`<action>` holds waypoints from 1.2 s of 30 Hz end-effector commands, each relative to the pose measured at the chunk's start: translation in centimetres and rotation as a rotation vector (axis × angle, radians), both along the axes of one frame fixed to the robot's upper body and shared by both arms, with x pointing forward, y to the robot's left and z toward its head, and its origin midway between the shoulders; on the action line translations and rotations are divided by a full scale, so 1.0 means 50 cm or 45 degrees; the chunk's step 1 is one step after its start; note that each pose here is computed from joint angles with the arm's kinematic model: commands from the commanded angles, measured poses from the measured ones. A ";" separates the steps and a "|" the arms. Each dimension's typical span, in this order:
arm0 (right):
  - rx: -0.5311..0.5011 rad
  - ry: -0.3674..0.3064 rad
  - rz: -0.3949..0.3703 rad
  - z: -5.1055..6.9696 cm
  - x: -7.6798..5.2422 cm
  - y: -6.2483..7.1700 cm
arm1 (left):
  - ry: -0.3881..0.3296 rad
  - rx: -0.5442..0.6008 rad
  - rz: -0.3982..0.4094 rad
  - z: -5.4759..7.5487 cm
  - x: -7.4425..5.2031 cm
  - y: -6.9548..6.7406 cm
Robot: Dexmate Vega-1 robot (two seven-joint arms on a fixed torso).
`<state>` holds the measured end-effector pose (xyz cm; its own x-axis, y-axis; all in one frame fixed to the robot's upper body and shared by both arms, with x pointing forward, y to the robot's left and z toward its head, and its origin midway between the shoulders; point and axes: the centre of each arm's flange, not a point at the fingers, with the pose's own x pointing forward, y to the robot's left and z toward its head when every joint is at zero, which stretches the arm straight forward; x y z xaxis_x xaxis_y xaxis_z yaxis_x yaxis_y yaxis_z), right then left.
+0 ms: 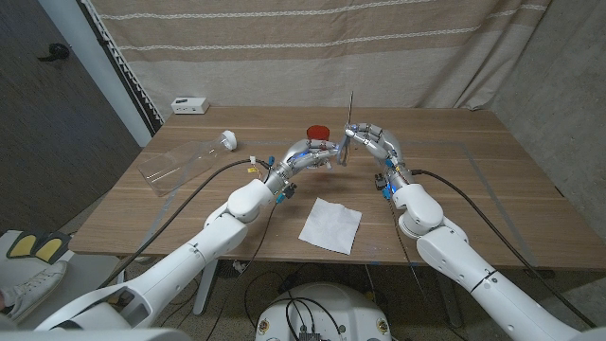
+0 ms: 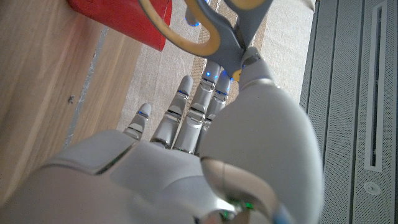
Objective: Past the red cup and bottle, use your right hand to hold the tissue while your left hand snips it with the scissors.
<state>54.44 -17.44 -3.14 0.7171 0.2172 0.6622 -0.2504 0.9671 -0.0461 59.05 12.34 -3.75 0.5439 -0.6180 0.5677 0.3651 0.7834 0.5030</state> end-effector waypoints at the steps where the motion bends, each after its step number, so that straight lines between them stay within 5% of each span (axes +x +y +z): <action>1: 0.050 0.004 -0.012 -0.002 -0.003 0.007 | -0.053 -0.040 0.059 -0.009 -0.013 0.001; 13: 0.044 -0.013 -0.052 0.000 -0.003 0.019 | -0.090 -0.075 0.122 -0.012 -0.019 0.007; 36: 0.033 -0.014 -0.037 0.001 -0.003 0.023 | 0.045 -0.111 0.062 -0.017 0.000 0.013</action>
